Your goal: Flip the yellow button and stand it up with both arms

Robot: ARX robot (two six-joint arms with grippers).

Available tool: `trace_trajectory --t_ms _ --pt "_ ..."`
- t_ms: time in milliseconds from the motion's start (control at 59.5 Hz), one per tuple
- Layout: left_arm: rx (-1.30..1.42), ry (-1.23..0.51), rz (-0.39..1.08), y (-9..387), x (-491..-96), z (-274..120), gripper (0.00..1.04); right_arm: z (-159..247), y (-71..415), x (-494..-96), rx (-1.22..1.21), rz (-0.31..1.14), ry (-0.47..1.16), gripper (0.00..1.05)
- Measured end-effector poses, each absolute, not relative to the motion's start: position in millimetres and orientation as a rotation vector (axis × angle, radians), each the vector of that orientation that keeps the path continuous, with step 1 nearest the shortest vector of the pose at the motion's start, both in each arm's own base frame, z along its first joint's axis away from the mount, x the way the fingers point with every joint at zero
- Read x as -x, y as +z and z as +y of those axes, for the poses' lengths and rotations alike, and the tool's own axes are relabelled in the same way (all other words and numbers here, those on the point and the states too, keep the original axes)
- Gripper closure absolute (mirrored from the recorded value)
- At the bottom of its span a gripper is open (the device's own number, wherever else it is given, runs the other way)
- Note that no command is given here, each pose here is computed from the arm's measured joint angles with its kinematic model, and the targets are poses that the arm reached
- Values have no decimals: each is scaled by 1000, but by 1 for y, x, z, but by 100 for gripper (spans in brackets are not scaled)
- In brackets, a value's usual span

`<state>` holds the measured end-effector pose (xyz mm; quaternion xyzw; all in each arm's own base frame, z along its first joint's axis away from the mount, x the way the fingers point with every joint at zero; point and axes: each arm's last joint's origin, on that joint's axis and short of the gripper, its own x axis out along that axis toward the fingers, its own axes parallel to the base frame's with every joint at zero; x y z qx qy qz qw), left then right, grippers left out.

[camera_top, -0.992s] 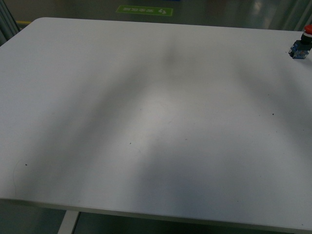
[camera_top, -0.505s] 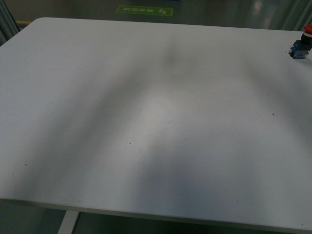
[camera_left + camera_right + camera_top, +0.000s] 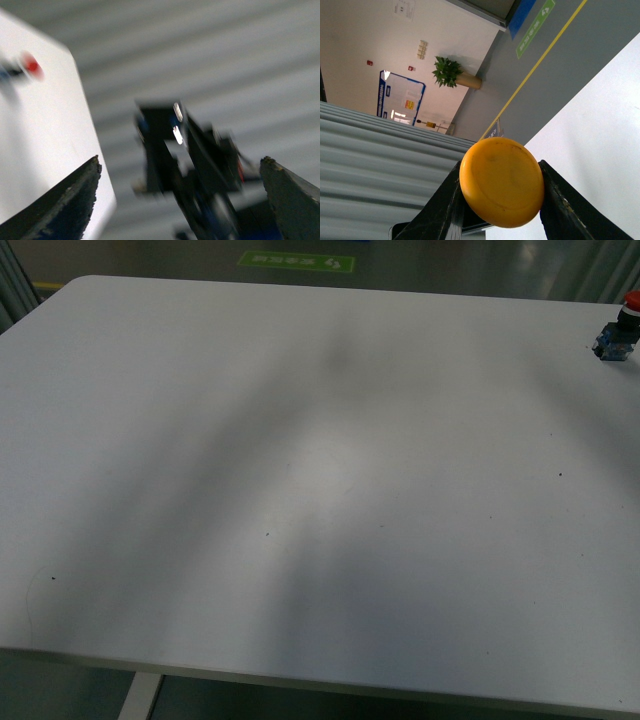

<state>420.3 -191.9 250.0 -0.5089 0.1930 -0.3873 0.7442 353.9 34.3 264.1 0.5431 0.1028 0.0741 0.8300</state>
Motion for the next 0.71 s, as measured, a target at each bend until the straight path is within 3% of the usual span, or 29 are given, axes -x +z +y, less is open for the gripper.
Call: trace_trajectory --t_ms 151,219,488,706 --pt "560 -194 39 238 -377 -147 41 27 263 -355 -1151 213 145 70" --pt "332 -61 -22 237 -357 -122 52 23 263 -355 -1150 206 134 70" --pt "36 -12 13 201 -281 -60 100 20 260 -354 -1147 221 142 70" --pt "13 -2 10 187 -231 -32 101 10 253 -349 -1130 220 111 70"
